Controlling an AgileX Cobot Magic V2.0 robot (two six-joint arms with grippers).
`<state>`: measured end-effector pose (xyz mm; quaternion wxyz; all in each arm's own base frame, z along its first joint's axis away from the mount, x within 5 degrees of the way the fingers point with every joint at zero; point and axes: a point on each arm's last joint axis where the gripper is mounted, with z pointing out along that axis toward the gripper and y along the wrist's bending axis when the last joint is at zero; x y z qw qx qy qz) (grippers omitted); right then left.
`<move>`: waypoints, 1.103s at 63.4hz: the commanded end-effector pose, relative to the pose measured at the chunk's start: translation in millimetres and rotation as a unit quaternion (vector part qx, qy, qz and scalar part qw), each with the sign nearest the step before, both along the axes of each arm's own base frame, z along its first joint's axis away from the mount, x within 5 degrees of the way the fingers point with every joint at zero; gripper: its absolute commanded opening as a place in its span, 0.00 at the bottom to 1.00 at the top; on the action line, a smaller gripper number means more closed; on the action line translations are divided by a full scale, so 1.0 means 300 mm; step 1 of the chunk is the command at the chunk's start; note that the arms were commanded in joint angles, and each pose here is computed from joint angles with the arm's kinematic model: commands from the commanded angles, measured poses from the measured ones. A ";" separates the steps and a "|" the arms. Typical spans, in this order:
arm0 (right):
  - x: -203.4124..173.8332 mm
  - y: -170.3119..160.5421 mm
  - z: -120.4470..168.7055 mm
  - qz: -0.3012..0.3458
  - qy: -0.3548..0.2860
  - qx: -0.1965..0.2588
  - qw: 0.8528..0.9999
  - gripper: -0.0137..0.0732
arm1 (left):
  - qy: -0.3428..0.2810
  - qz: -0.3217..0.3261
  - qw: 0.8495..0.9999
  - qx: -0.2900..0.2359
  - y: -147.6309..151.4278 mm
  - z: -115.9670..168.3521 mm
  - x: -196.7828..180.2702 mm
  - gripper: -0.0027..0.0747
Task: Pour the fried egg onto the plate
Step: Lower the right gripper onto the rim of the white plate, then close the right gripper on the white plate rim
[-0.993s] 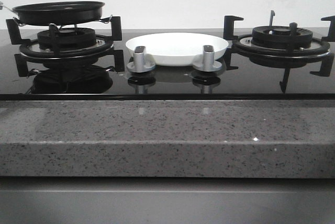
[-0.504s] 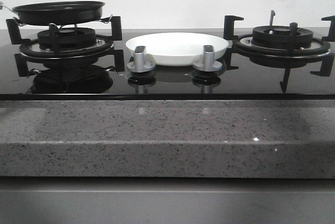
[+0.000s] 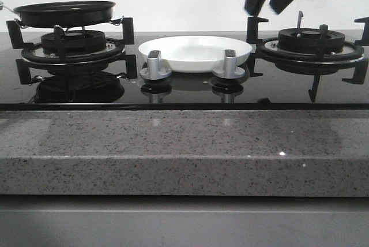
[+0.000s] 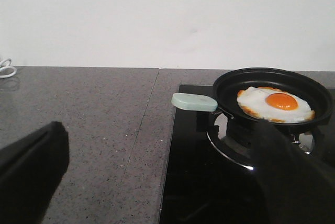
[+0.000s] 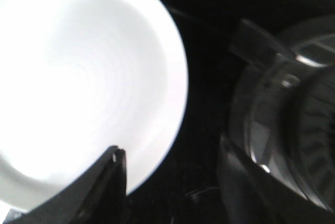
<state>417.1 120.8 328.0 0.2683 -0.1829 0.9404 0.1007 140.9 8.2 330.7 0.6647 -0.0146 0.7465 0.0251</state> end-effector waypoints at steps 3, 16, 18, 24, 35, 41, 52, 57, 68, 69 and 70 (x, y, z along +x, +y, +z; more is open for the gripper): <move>0.034 0.022 0.084 0.022 -0.015 0.014 1.000 0.56 | -0.061 0.001 0.998 -0.006 0.000 0.063 0.002 0.93; 0.106 0.043 0.024 0.041 0.018 0.000 0.999 0.48 | -0.061 0.001 0.998 -0.006 0.000 0.063 0.002 0.93; 0.114 0.045 0.012 0.042 0.023 -0.001 0.999 0.48 | -0.061 0.001 0.998 -0.006 0.000 0.063 0.002 0.93; 0.131 0.050 -0.013 0.042 0.026 -0.002 0.999 0.48 | -0.061 0.001 0.998 -0.006 0.000 0.063 0.002 0.93; 0.143 0.051 -0.023 0.039 0.018 -0.001 0.999 0.48 | -0.061 0.001 0.998 -0.006 0.000 0.063 0.002 0.93; 0.144 0.051 -0.023 0.040 0.017 -0.002 0.999 0.48 | -0.061 0.001 0.998 -0.006 0.000 0.063 0.002 0.93; 0.142 0.051 -0.023 0.040 0.019 -0.003 0.999 0.45 | -0.061 0.001 0.998 -0.006 0.000 0.063 0.002 0.93; 0.141 0.050 -0.024 0.041 0.022 -0.005 0.999 0.35 | -0.061 0.001 0.998 -0.006 0.000 0.063 0.002 0.93; 0.138 0.049 -0.026 0.042 0.027 -0.006 0.999 0.09 | -0.061 0.001 0.998 -0.006 0.000 0.063 0.002 0.93; 0.138 0.049 -0.026 0.042 0.027 -0.006 0.999 0.07 | -0.061 0.001 0.998 -0.006 0.000 0.063 0.002 0.93; 0.137 0.049 -0.026 0.042 0.029 -0.006 0.999 0.06 | -0.061 0.001 0.998 -0.006 0.000 0.063 0.002 0.93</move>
